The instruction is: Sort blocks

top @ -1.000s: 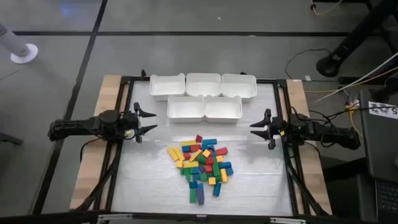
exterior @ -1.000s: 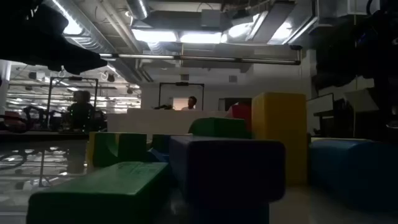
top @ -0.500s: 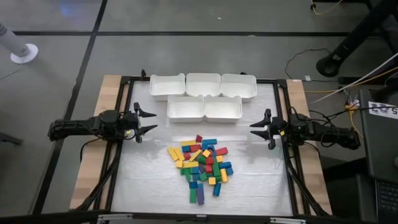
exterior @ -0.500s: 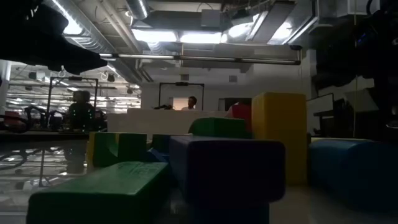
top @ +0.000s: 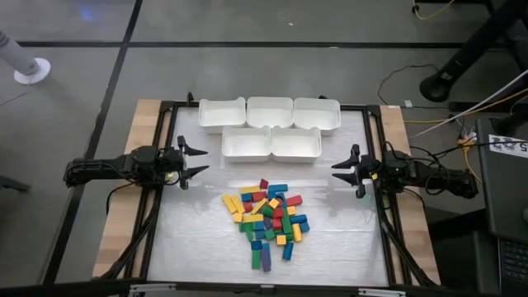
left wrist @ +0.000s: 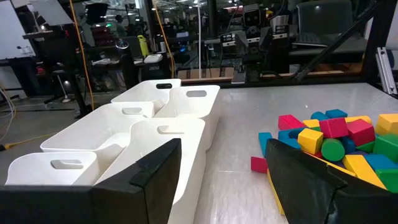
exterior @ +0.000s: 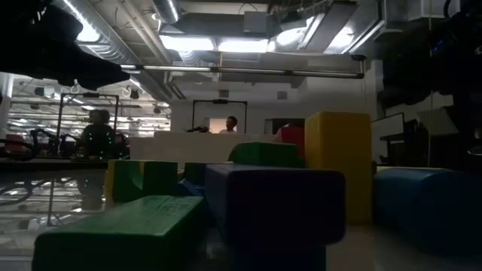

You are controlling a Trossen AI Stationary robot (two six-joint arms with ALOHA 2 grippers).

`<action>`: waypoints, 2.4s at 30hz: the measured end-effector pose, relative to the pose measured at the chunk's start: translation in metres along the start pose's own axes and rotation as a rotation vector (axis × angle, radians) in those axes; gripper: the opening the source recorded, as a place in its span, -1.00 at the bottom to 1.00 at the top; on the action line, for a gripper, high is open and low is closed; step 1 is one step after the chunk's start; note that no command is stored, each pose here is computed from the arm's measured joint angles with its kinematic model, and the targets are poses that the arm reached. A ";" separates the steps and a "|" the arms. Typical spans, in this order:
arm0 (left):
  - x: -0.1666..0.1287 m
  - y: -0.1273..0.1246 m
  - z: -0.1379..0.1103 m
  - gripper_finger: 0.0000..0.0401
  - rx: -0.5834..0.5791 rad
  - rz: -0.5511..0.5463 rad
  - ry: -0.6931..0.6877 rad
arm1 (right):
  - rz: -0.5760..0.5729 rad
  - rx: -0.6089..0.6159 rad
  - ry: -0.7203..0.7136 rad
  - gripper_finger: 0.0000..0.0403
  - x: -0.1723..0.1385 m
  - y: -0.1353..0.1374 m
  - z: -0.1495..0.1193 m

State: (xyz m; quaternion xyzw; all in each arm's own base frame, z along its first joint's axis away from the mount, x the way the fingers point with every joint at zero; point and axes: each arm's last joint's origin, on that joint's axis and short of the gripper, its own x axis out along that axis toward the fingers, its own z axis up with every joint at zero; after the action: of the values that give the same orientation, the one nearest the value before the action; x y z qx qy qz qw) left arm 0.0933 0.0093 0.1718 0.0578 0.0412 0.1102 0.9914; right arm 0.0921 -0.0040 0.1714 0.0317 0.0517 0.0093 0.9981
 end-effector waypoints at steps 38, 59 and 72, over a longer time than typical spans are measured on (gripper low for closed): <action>0.000 0.000 0.000 0.11 0.000 0.000 0.000 | -0.008 -0.010 -0.115 -0.33 0.000 0.000 0.010; 0.000 0.000 0.000 0.11 0.000 0.000 -0.001 | -0.048 0.034 -0.148 -0.33 0.032 -0.003 0.025; 0.000 0.000 0.000 0.11 0.000 0.001 -0.002 | -0.018 -0.020 0.154 0.02 0.086 -0.005 0.055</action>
State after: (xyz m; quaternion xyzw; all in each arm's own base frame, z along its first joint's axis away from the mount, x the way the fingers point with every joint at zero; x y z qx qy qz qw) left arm 0.0933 0.0093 0.1720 0.0577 0.0400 0.1105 0.9914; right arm 0.1837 -0.0109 0.2169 0.0205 0.1284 0.0031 0.9915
